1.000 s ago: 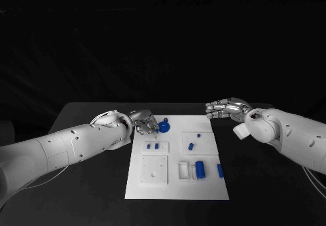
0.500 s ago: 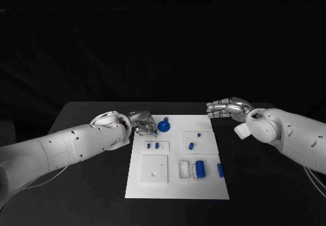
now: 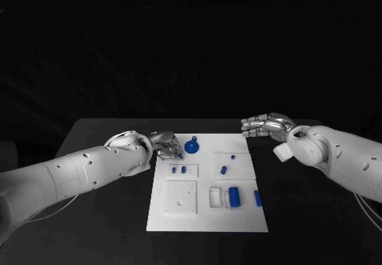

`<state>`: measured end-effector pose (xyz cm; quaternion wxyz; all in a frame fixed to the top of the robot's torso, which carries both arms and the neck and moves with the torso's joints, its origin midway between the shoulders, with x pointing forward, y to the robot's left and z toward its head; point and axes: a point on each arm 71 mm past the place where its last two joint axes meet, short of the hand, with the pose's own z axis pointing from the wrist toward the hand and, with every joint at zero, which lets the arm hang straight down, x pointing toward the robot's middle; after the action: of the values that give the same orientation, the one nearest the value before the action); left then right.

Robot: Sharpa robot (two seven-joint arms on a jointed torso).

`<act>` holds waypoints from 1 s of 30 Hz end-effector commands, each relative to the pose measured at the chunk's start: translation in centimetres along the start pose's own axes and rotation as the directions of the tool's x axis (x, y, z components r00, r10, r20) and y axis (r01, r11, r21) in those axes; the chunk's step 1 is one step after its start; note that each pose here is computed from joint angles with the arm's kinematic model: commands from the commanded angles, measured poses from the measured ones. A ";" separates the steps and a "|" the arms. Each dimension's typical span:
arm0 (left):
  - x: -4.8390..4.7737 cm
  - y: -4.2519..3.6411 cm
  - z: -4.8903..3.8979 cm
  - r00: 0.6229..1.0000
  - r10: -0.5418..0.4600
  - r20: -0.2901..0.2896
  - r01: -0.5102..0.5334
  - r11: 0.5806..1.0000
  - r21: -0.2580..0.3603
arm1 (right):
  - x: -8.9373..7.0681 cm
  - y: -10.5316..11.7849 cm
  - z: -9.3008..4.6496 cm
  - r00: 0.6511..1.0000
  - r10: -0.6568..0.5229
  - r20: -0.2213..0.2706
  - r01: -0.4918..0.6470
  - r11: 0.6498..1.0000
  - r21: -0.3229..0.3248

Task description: Assemble the parts on the task board

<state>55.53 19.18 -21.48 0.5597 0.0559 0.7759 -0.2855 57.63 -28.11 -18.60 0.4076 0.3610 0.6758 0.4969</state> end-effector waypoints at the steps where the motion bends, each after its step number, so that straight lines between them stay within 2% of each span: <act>1: 0.31 -0.10 0.11 1.000 0.000 -0.023 0.000 1.000 0.006 | 0.1 0.1 0.0 1.000 -0.004 -0.009 0.003 1.000 -0.013; 14: 0.56 0.15 0.27 1.000 -0.010 -0.025 0.010 1.000 -0.003 | 0.2 0.1 0.0 1.000 -0.003 -0.011 0.003 1.000 -0.013; 30: 1.25 0.01 0.48 0.999 -0.013 -0.038 0.013 1.000 -0.005 | 0.3 0.1 0.1 1.000 -0.002 -0.014 0.002 1.000 -0.013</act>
<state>55.59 18.89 -22.52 0.5500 0.0541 0.7842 -0.2822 57.67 -27.95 -18.63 0.4069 0.3607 0.6758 0.4975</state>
